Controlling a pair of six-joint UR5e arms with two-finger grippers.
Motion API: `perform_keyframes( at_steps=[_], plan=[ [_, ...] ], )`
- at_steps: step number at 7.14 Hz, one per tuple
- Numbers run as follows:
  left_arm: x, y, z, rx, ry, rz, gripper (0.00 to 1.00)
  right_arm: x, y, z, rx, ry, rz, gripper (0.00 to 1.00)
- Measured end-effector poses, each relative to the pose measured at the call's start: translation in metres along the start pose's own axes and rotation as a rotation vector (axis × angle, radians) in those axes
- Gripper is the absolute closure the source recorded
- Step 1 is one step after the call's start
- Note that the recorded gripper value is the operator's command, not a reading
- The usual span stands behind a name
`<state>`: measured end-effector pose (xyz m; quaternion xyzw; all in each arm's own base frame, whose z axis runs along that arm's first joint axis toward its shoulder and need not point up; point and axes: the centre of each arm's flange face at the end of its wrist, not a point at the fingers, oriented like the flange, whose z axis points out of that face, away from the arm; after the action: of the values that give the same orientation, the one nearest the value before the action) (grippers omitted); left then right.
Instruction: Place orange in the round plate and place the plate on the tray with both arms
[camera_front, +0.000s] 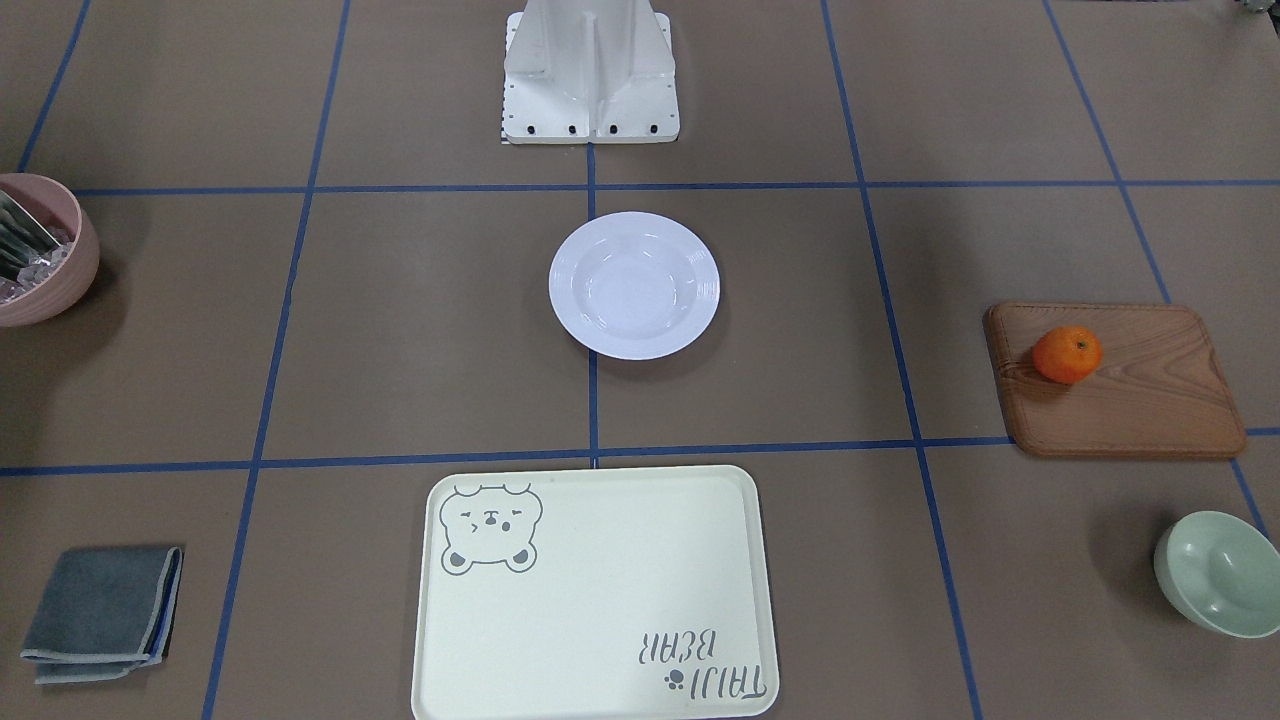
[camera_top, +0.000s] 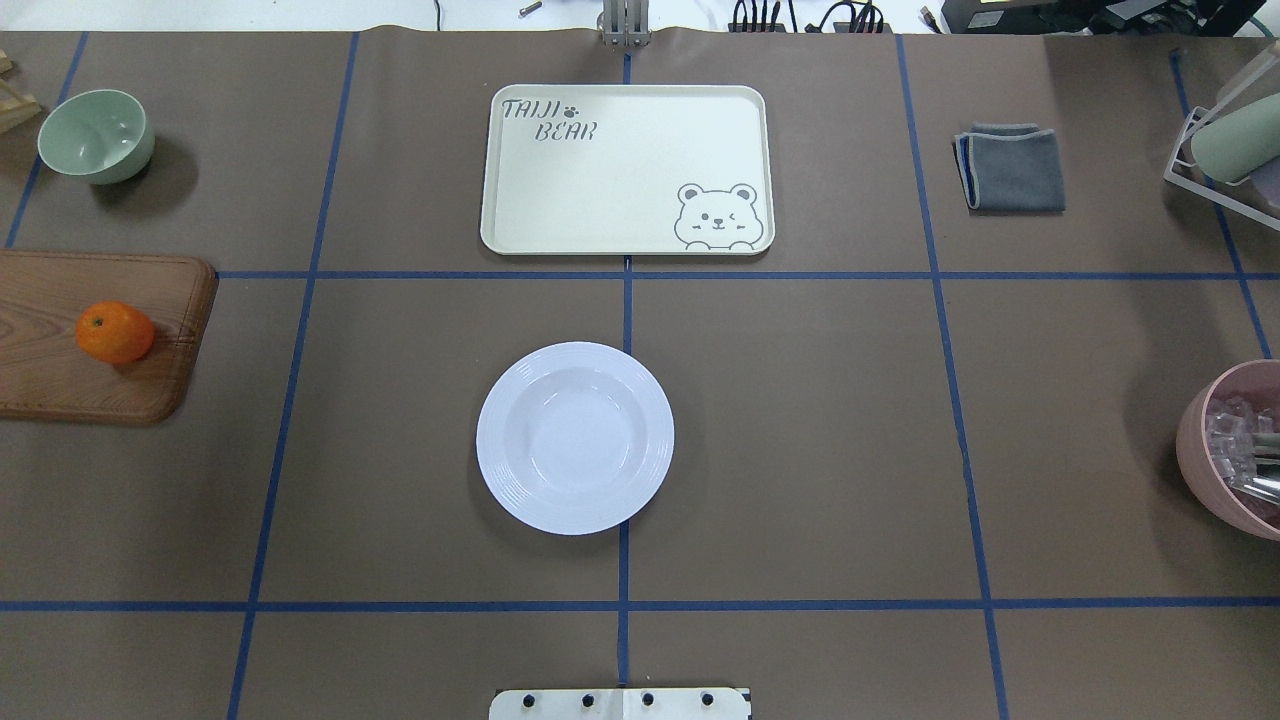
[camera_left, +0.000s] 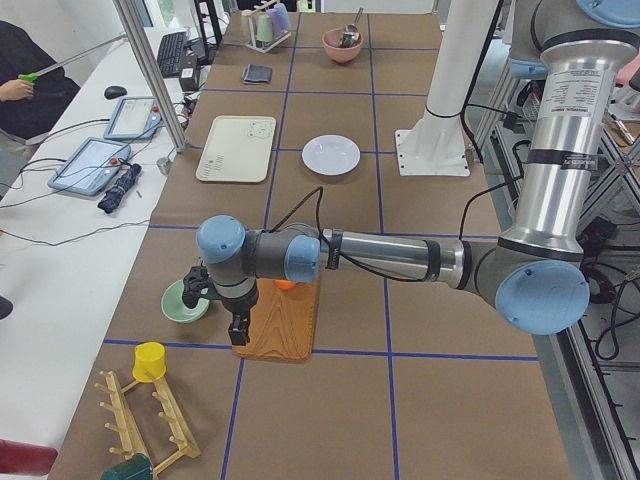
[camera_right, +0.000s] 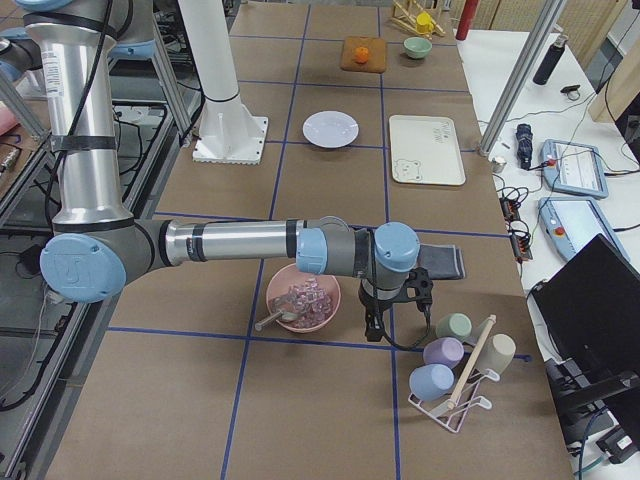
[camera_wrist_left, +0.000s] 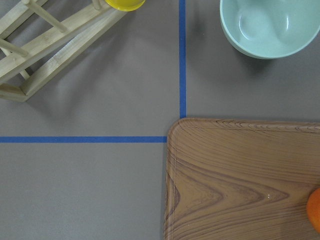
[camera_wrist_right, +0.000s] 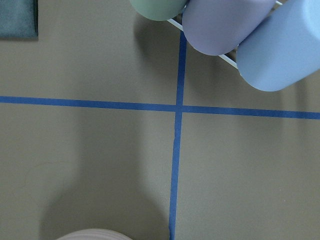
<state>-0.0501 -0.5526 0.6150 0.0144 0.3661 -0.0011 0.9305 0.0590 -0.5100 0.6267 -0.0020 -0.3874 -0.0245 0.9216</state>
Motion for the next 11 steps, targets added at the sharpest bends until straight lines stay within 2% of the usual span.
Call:
perform_keyframes(
  at_steps=[11],
  plan=[
    [-0.0014, 0.0022, 0.0011, -0.002, -0.003, 0.0, 0.02, 0.001, 0.004, 0.0018, -0.002, -0.004, 0.005, 0.0]
  ],
)
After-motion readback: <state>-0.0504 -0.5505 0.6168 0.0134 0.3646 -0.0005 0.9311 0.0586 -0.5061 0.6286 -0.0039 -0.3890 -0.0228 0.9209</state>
